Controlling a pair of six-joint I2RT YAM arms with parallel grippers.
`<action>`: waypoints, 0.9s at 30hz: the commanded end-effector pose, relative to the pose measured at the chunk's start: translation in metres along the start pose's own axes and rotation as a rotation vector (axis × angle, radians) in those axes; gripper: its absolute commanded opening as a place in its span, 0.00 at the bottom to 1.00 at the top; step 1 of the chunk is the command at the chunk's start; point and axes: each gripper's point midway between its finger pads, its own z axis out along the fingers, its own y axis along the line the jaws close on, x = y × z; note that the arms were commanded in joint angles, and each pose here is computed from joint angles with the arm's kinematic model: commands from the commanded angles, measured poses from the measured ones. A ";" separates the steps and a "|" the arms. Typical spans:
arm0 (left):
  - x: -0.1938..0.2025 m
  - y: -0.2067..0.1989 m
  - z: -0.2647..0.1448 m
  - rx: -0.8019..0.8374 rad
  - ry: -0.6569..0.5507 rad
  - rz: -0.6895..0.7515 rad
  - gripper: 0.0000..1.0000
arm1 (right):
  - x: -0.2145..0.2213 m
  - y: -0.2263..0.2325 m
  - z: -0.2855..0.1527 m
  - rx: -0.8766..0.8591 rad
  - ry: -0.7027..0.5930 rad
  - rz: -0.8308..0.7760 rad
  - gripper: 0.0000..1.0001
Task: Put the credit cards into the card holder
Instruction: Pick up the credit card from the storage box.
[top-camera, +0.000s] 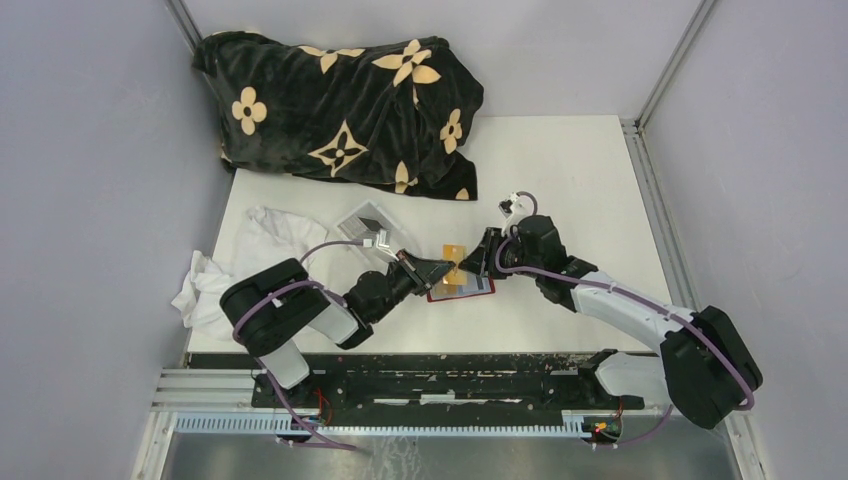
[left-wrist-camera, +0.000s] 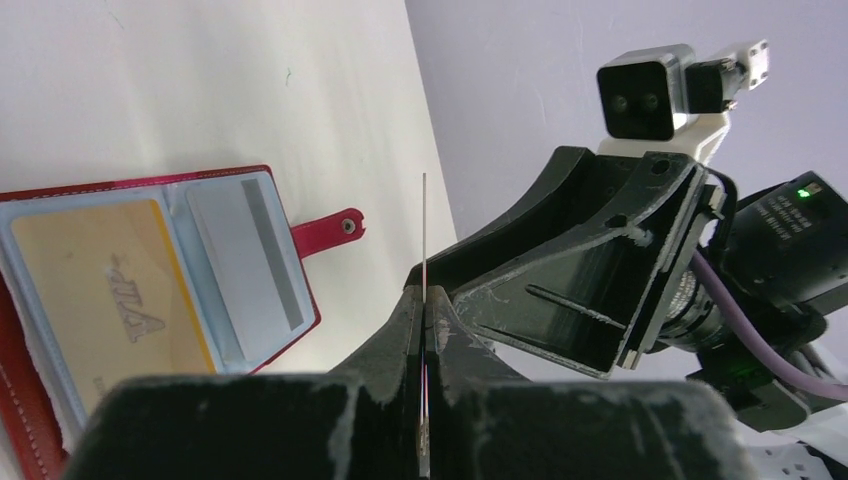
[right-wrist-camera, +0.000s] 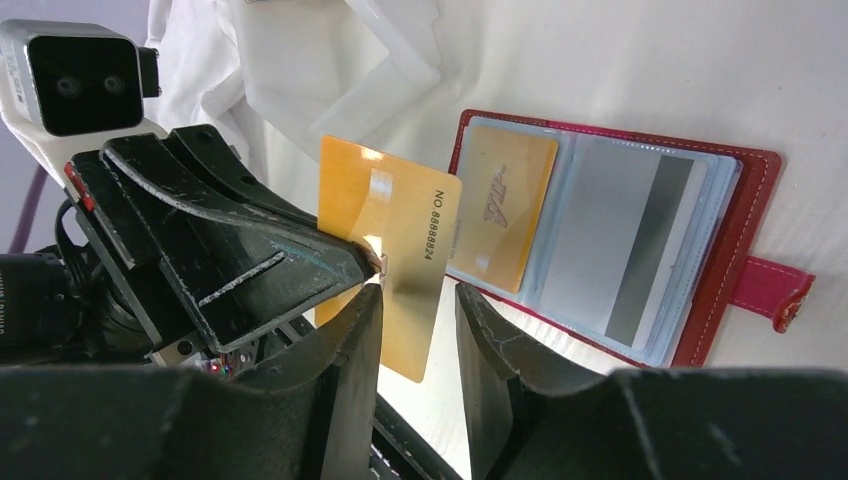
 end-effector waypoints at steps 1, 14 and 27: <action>-0.013 -0.039 0.005 0.153 -0.056 -0.112 0.03 | -0.010 0.010 0.002 -0.074 -0.039 0.027 0.39; -0.005 -0.045 0.015 0.199 -0.023 -0.178 0.03 | -0.008 0.020 0.011 -0.257 -0.023 0.181 0.32; -0.007 -0.030 0.011 0.149 -0.027 -0.166 0.40 | -0.014 0.026 0.001 -0.271 -0.025 0.158 0.01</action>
